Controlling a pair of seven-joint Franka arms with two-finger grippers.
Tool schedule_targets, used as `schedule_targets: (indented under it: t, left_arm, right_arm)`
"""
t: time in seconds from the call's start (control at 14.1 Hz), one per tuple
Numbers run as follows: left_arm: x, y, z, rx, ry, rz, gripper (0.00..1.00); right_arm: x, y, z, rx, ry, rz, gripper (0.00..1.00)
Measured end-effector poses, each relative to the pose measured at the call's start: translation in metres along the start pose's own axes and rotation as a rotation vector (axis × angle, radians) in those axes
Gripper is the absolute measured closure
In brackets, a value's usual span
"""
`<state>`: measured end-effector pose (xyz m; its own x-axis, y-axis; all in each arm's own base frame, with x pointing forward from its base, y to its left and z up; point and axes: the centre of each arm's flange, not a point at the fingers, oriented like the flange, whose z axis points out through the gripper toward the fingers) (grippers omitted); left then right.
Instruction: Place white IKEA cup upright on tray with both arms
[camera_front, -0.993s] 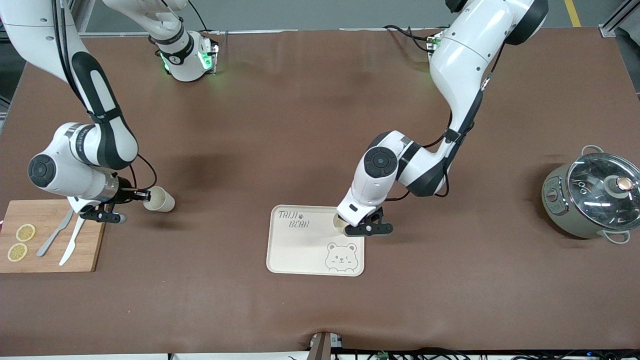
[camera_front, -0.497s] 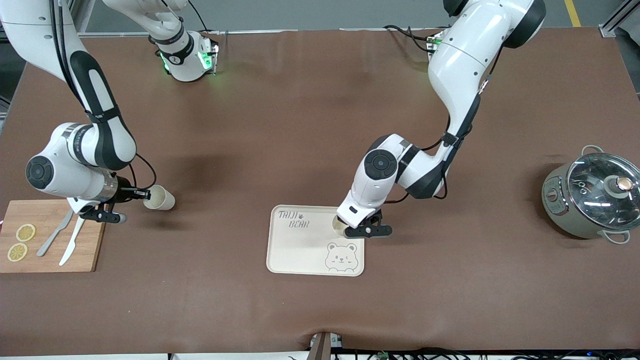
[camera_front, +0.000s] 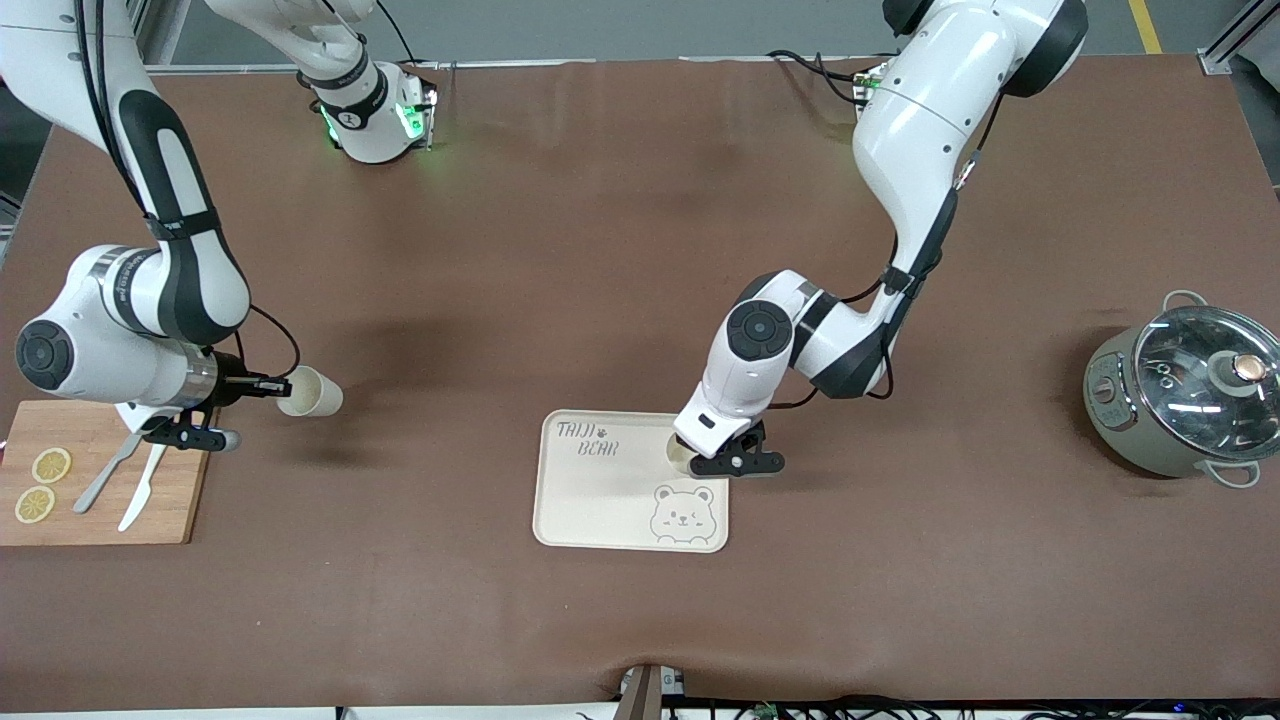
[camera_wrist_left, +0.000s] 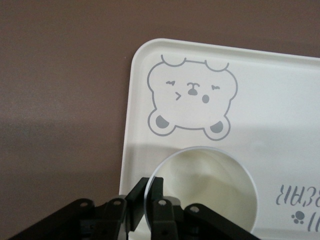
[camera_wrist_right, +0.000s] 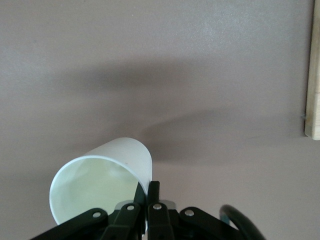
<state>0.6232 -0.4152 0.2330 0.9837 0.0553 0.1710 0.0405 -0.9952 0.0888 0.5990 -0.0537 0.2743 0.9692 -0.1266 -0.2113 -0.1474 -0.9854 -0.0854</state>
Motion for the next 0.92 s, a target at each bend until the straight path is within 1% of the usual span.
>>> schedule_targets:
  t: [0.14, 0.28, 0.43, 0.5, 0.64, 0.92]
  left_arm:
    - [0.0, 0.001, 0.0, -0.002, 0.003, 0.002, 0.91]
    - [-0.001, 0.003, 0.001, 0.001, 0.012, 0.013, 0.91]
    - [-0.002, 0.003, 0.002, 0.002, 0.015, 0.016, 0.81]
    - [-0.001, 0.002, 0.003, 0.003, 0.016, 0.017, 0.8]
    - [-0.001, 0.002, 0.004, 0.003, 0.018, 0.017, 0.65]
    - [0.002, 0.002, 0.0, -0.003, 0.029, 0.015, 0.24]
  right_arm:
    - [0.001, -0.003, -0.008, 0.002, -0.012, 0.002, 0.97]
    - [0.004, -0.006, -0.016, 0.003, -0.009, 0.018, 0.97]
    - [0.004, -0.012, -0.025, 0.004, -0.03, 0.036, 0.97]
    - [0.005, -0.016, -0.03, 0.004, -0.035, 0.044, 0.97]
    - [0.006, -0.022, -0.035, 0.003, -0.033, 0.051, 0.97]
    - [0.005, -0.039, -0.039, -0.003, -0.045, 0.097, 0.97]
